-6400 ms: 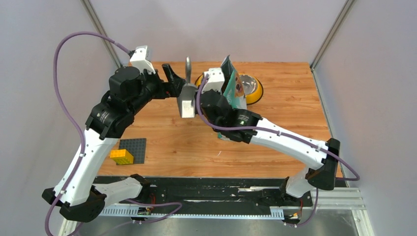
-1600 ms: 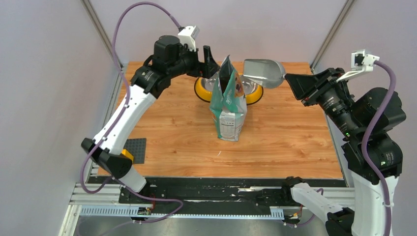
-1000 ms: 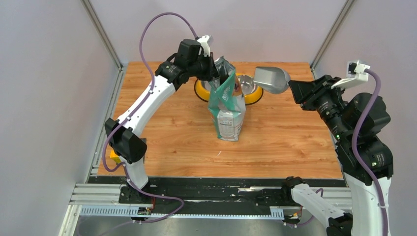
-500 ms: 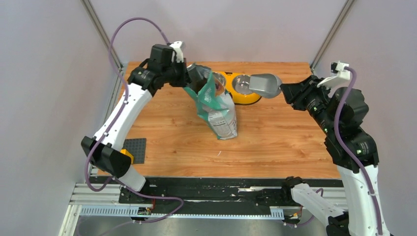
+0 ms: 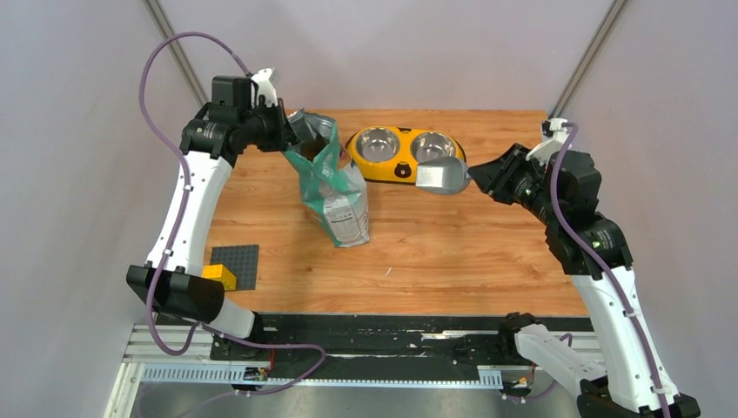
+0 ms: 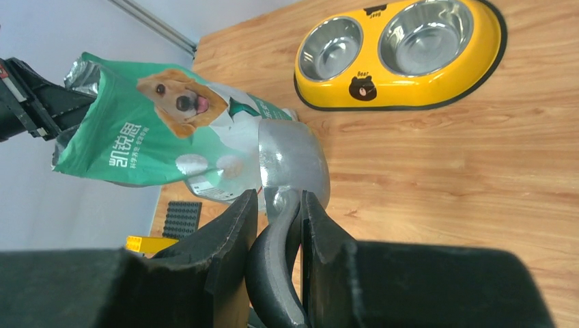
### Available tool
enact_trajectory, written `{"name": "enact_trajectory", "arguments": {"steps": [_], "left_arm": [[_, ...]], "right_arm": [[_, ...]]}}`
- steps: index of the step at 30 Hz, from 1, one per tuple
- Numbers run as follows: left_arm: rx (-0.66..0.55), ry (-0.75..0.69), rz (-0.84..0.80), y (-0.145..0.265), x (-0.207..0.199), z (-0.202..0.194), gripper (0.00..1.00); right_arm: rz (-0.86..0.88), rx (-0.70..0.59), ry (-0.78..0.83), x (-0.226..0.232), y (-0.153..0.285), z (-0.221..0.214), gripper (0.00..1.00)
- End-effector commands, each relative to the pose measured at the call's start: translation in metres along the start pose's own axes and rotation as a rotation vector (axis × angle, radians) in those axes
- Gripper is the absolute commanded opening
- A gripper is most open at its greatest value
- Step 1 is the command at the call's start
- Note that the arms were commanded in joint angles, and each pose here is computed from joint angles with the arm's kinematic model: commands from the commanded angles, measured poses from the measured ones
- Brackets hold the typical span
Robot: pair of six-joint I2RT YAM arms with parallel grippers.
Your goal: Serve the pet food
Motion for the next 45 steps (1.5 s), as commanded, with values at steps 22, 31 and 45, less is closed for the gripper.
{"name": "enact_trajectory", "arguments": {"steps": [22,31,45], "left_arm": [[-0.442,-0.218,-0.029,0.101,0.015,0.085,0.0],[-0.448,-0.163,-0.383,0.062,-0.041,0.081,0.0],[-0.273,-0.008,-0.44,-0.022,-0.121,0.009,0.0]], "right_arm": [[0.052,0.21,-0.147,-0.001,-0.056,-0.049,0.0],[0.011,0.156,-0.151,-0.004,-0.056,-0.049,0.0],[-0.159,0.079,-0.109,-0.042,-0.068,-0.055,0.0]]}}
Point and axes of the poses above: each gripper's point midway between its finger pads, its own y axis back along the fingers, its own x axis along the line the jaws close on, z = x × y, the point moved 8 cm from there along y, back along the fingers, and after that the axes turned 13 degrees about -y, right-handed, at the moved point
